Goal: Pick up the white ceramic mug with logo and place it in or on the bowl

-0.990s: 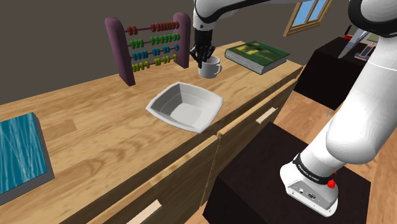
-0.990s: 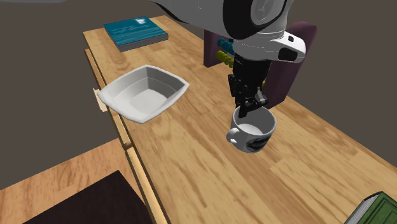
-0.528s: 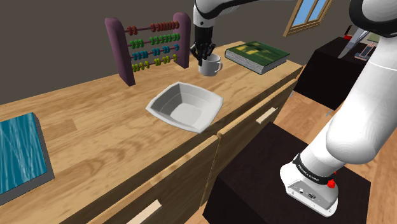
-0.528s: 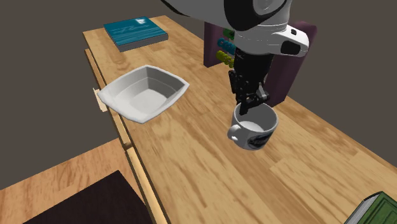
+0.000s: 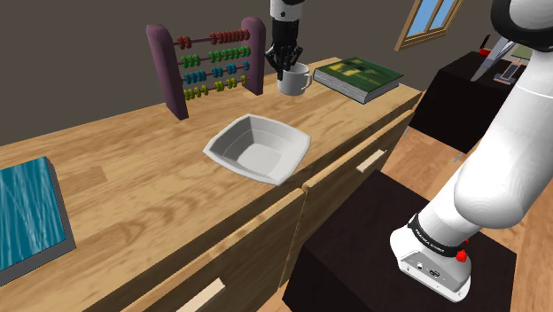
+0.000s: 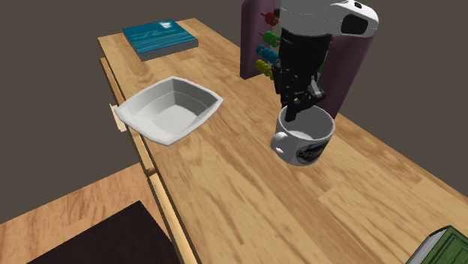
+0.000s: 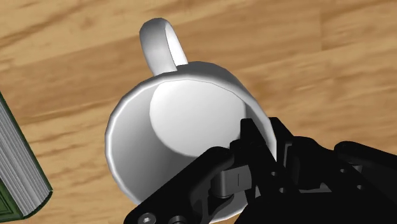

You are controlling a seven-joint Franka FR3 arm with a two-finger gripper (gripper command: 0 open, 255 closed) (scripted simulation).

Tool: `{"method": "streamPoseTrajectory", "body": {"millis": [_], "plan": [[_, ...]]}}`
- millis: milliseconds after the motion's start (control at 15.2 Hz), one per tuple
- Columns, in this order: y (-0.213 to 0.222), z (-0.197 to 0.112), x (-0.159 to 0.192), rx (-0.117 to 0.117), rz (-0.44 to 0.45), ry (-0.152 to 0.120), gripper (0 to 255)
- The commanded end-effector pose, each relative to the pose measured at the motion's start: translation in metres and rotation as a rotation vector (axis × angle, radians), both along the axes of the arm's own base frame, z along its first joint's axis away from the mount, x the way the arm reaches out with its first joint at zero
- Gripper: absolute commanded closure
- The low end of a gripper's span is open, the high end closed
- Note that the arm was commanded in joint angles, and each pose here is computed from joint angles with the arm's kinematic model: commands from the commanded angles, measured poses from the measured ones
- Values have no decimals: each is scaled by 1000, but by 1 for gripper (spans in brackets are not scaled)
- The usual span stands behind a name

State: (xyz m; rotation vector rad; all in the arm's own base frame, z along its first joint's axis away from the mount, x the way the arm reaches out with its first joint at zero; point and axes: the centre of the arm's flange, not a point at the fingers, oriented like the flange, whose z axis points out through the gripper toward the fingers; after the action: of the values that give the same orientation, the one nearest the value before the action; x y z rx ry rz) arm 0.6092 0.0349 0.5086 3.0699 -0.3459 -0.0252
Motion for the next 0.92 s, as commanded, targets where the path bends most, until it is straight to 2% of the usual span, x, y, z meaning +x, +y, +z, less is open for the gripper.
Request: {"method": "streamPoseTrajectory", "body": {"millis": [0,858], "plan": [[-1,9,0,0,0,0,255],[-1,74,0,0,0,0,255]]}}
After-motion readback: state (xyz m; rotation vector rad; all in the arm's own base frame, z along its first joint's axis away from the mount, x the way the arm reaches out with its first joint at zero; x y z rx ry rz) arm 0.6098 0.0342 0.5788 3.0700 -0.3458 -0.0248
